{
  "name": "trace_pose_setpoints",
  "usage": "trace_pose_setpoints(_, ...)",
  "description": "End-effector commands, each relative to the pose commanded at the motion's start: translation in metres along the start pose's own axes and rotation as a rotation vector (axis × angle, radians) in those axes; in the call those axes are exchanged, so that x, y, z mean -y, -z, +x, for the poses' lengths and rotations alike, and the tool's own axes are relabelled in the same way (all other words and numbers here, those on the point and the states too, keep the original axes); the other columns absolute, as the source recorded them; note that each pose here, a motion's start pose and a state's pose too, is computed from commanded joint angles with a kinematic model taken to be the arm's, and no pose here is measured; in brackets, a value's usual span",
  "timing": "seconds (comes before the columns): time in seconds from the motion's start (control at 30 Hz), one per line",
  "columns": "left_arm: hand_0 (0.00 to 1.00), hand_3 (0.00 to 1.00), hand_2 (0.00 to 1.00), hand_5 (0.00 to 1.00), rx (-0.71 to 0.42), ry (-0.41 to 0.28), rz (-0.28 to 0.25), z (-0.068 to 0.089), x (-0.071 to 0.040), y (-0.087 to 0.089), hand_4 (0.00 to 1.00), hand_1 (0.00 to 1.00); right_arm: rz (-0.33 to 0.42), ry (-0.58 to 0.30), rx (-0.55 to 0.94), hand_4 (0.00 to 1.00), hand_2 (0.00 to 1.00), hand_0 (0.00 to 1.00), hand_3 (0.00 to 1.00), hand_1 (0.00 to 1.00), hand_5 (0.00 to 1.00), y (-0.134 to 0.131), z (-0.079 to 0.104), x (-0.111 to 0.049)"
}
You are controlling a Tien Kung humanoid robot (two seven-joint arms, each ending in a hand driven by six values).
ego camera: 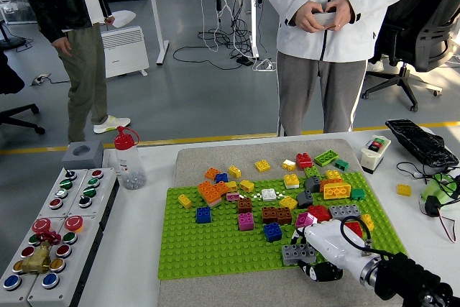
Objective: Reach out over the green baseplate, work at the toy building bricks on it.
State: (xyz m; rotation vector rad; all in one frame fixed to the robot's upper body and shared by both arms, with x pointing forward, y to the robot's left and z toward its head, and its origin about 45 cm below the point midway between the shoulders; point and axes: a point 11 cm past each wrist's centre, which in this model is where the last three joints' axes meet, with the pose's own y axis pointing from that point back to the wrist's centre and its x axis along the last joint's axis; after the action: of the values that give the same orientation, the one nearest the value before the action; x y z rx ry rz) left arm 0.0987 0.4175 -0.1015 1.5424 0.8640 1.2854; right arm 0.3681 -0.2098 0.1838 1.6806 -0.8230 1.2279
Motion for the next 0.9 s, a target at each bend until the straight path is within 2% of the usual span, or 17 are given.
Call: trace_pose_setpoints(0.9, 0.675, 0.606, 0.662, 0.998, 0.006, 0.004, 0.008, -0.002, 0.0006, 0.0035, 0.351, 0.688, 0.005, 0.005, -0.015, 0.56, 0.549, 0.378, 0.576, 0.517, 0.138, -0.0003, -0.0046, 0.0008)
